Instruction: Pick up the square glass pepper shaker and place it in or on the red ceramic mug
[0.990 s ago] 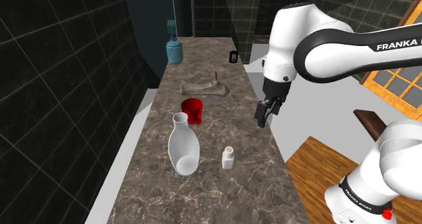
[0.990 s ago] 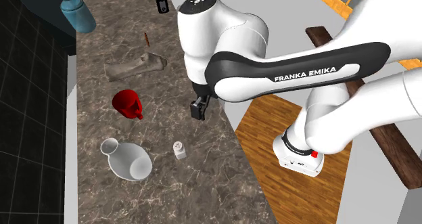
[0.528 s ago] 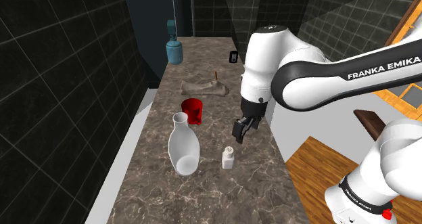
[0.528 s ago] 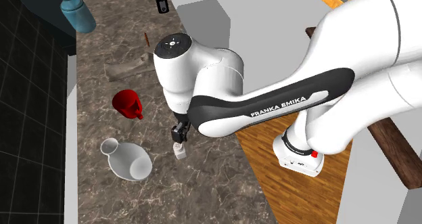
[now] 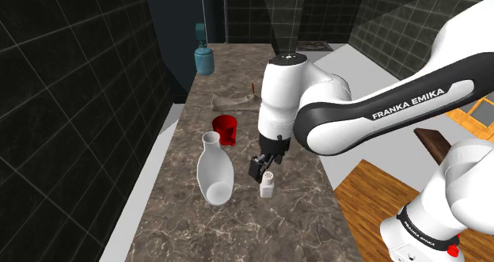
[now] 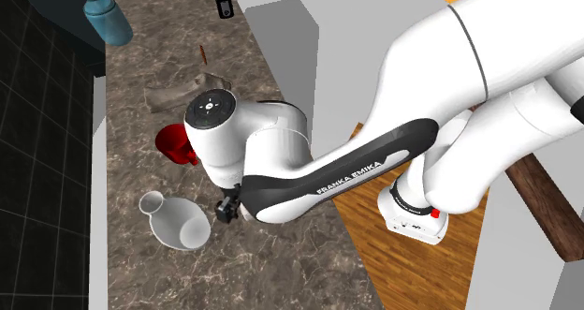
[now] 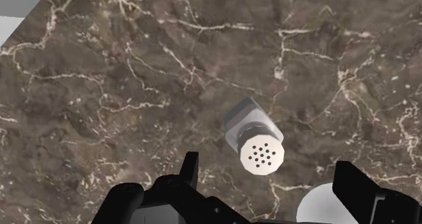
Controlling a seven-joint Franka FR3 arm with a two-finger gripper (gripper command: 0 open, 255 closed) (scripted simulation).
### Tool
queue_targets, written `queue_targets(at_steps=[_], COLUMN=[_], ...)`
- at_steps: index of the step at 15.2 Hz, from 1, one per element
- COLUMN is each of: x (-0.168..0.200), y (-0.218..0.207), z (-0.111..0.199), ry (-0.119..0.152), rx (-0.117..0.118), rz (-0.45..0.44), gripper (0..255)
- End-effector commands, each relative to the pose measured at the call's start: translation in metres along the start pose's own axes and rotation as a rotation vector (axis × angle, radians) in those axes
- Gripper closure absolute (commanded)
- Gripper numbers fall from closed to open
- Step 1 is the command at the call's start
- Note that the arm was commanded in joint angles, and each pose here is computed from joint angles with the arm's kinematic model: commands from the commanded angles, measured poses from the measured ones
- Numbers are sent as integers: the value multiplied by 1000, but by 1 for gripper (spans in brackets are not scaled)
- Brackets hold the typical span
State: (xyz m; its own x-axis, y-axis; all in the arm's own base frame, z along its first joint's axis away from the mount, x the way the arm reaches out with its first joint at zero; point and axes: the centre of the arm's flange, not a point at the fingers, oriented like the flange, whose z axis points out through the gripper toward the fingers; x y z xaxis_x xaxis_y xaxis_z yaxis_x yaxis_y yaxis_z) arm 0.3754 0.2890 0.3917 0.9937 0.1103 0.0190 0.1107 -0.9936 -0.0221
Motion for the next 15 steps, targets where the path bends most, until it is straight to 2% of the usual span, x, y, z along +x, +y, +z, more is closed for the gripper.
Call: queue_targets(at_steps=[1, 4, 12, 13, 15], x=[0, 0, 0, 0, 0], y=[0, 0, 0, 0, 0], z=[10, 29, 29, 29, 29], ry=[1, 1, 1, 1, 1], rx=[0, 0, 0, 0, 0], rz=[0, 0, 0, 0, 0], gripper=[0, 0, 0, 255, 255])
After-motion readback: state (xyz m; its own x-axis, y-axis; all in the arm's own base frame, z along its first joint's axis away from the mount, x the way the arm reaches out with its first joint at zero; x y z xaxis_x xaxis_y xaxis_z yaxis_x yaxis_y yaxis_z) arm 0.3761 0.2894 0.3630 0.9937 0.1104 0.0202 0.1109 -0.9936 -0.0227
